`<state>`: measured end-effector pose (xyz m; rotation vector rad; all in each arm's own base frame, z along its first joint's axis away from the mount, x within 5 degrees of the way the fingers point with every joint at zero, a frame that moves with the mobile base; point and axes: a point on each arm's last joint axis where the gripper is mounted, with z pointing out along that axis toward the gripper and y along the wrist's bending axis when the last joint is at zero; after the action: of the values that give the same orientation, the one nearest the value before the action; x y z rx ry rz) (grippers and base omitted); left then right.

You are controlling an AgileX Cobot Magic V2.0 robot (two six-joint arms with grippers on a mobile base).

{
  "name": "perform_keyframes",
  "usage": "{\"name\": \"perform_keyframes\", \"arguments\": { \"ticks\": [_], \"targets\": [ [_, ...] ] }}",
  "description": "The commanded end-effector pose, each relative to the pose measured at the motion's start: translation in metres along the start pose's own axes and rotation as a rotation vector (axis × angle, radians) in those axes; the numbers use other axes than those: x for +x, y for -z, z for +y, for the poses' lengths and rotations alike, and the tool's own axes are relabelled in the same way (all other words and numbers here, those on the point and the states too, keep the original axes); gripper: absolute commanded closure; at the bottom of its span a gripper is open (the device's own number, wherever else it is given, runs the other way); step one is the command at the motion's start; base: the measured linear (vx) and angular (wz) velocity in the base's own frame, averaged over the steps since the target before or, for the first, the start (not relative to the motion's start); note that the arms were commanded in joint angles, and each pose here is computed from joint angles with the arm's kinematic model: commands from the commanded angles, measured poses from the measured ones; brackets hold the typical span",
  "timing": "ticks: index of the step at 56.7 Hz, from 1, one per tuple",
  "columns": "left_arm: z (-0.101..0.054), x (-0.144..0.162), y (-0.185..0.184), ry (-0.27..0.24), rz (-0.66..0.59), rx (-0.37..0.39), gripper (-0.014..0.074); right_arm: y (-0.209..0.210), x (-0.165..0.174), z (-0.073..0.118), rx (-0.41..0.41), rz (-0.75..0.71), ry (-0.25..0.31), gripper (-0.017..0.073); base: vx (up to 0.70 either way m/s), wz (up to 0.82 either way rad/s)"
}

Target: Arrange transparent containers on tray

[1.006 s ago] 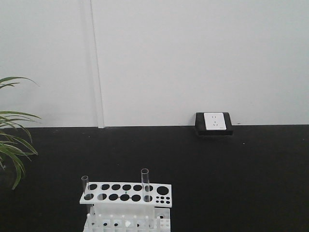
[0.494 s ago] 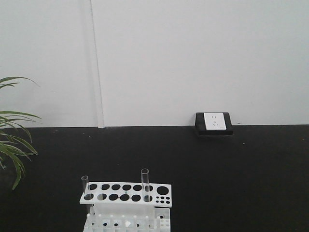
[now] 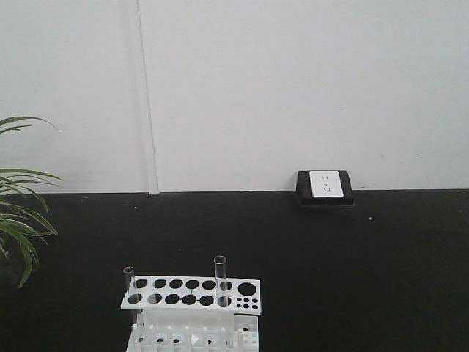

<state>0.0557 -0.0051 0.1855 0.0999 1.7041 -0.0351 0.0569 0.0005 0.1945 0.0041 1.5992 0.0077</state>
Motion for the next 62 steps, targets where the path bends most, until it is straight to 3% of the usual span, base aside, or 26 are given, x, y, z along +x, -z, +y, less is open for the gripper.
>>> {"name": "perform_keyframes", "arguments": {
  "ticks": [1, 6, 13, 17, 21, 25, 33, 44, 53, 62],
  "targets": [
    [0.001, -0.003, 0.0, 0.003, -0.114, -0.013, 0.0601, 0.002, -0.017, -0.002, 0.03, -0.215, 0.015, 0.0571, 0.0, 0.0],
    [0.002, -0.018, 0.002, -0.008, -0.259, -0.028, 0.0601, 0.005, -0.029, -0.003, 0.042, -0.342, 0.013, 0.0571, 0.0, 0.0],
    [0.005, -0.047, 0.015, 0.002, -0.559, -0.056, 0.0601, 0.009, -0.04, -0.004, 0.048, -0.421, 0.008, 0.0571, 0.0, 0.0],
    [0.007, -0.068, 0.026, 0.027, -0.69, -0.068, 0.0601, 0.013, -0.054, -0.004, 0.048, -0.462, 0.008, 0.0571, 0.0, 0.0],
    [0.008, -0.092, 0.037, 0.049, -0.739, -0.067, 0.0601, 0.018, -0.07, -0.003, 0.049, -0.509, 0.023, 0.0571, 0.0, 0.0],
    [0.008, -0.114, 0.044, 0.056, -0.727, -0.058, 0.0601, 0.025, -0.095, -0.003, 0.054, -0.571, 0.043, 0.0571, 0.0, 0.0],
    [0.008, -0.172, 0.049, -0.007, -0.658, -0.056, 0.0601, 0.033, -0.156, -0.002, 0.07, -0.658, 0.086, 0.0571, 0.0, 0.0],
    [0.011, -0.246, 0.018, -0.009, -0.603, -0.051, 0.0601, -0.001, -0.231, -0.002, 0.068, -0.606, 0.102, 0.0571, 0.0, 0.0],
    [0.013, -0.269, -0.028, -0.009, -0.522, -0.049, 0.0601, -0.05, -0.26, -0.003, 0.063, -0.541, 0.088, 0.0571, 0.0, 0.0],
    [0.013, -0.268, -0.063, -0.007, -0.454, -0.048, 0.0601, -0.088, -0.258, -0.003, 0.047, -0.448, 0.038, 0.0571, 0.0, 0.0]
  ]
}}
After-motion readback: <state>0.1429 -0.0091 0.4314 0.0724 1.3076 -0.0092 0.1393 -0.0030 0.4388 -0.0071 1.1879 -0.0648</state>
